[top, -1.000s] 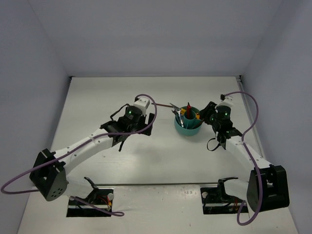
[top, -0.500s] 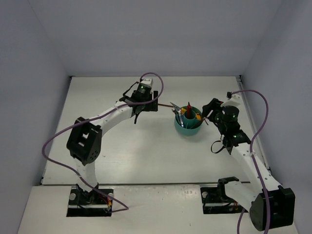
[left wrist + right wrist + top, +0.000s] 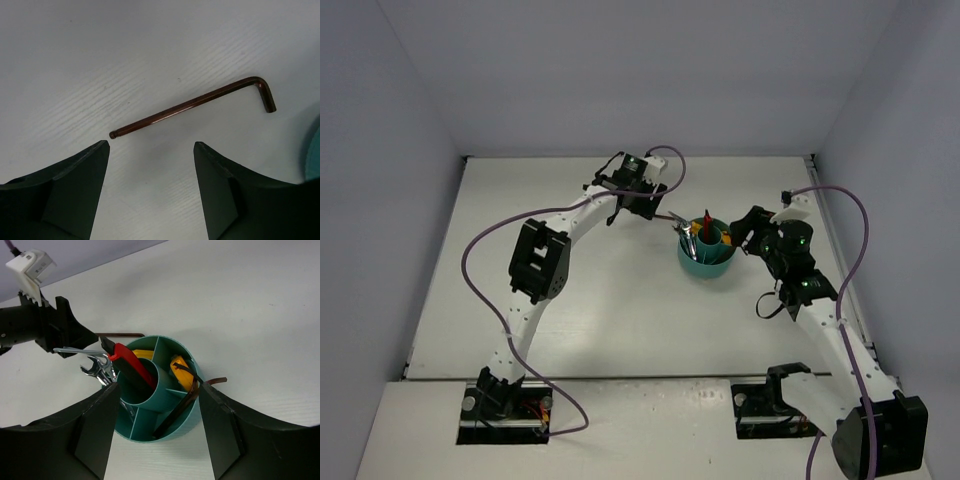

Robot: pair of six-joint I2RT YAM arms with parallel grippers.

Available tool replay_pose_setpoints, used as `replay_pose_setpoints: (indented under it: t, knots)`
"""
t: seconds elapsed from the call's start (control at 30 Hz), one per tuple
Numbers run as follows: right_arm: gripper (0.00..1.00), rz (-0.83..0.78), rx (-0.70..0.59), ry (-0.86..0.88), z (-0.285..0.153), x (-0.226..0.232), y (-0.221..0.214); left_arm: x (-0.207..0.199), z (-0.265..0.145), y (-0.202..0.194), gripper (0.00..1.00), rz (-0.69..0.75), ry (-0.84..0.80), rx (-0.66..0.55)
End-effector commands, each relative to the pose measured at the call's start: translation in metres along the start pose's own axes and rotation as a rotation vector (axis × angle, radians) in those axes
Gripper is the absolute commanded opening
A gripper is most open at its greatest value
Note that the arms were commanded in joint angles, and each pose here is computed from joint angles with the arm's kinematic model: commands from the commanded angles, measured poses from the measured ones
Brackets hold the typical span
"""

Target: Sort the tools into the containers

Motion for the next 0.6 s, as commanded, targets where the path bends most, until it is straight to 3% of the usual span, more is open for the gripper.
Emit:
replay_pose_setpoints:
  t: [0.0, 0.2, 0.57]
  knots:
    - [0.61, -0.016, -0.03, 0.085, -0.006, 0.015, 0.01, 0.025, -0.022, 0.019, 0.64, 0.233, -0.169, -0.11]
    - [0.61, -0.017, -0.003, 0.093, -0.008, 0.014, 0.003, 0.042, -0.011, 0.008, 0.62, 0.335, -0.217, -0.094]
    - [0.62, -0.024, 0.028, 0.094, -0.011, 0.012, -0.003, 0.019, 0.027, -0.008, 0.6, 0.43, -0.322, -0.075]
Point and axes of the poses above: each gripper's point midway between its finger pads, its own z axis out along the fingers, its own x axis along the line the jaws close on, y = z × x, the point moved 4 cm from there along -z, back along the fingers, and after that the axes turned 14 degrees about z, right-handed, at the moved point
